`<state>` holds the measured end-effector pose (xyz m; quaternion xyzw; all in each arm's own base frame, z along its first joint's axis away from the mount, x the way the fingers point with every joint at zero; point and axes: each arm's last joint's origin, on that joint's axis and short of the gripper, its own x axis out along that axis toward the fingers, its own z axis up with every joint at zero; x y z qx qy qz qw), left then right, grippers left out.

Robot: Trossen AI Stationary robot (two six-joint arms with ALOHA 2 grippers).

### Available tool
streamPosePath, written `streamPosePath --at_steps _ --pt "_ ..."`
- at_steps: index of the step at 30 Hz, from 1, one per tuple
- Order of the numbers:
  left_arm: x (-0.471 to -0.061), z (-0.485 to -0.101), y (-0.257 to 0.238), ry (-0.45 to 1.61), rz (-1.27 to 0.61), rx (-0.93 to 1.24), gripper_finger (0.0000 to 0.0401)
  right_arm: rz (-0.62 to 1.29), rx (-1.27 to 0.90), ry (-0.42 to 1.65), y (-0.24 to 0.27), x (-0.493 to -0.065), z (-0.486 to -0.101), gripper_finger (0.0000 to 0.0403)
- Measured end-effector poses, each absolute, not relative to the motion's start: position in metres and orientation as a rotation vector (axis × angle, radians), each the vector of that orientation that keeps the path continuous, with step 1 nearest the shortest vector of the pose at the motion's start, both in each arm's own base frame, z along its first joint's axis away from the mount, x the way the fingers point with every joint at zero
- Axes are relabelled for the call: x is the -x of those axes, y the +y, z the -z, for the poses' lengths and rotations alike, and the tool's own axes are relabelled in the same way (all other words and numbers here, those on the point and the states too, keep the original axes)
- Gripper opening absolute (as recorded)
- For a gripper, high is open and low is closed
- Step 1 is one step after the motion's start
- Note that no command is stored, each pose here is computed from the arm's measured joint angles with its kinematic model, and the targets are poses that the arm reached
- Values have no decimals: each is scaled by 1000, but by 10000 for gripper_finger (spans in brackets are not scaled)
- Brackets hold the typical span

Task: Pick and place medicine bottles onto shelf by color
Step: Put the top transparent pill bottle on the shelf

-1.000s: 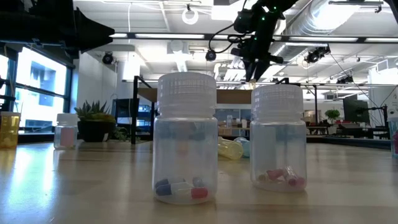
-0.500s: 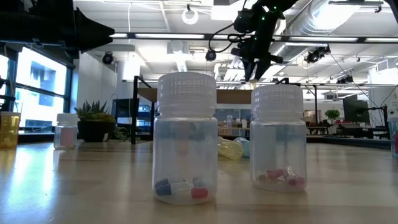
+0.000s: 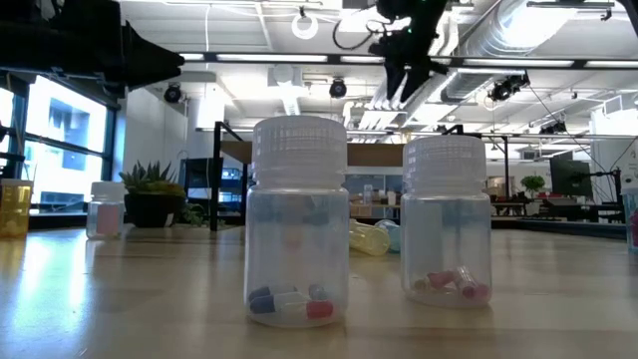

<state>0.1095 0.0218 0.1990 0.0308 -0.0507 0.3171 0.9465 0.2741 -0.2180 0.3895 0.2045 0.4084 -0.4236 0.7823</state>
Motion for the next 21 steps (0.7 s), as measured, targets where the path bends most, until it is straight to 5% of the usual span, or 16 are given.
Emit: streamPosePath --at_steps 21 --pt "-103 -242 21 16 -633 28 201 759 -168 1146 -145 -282 -400 167"
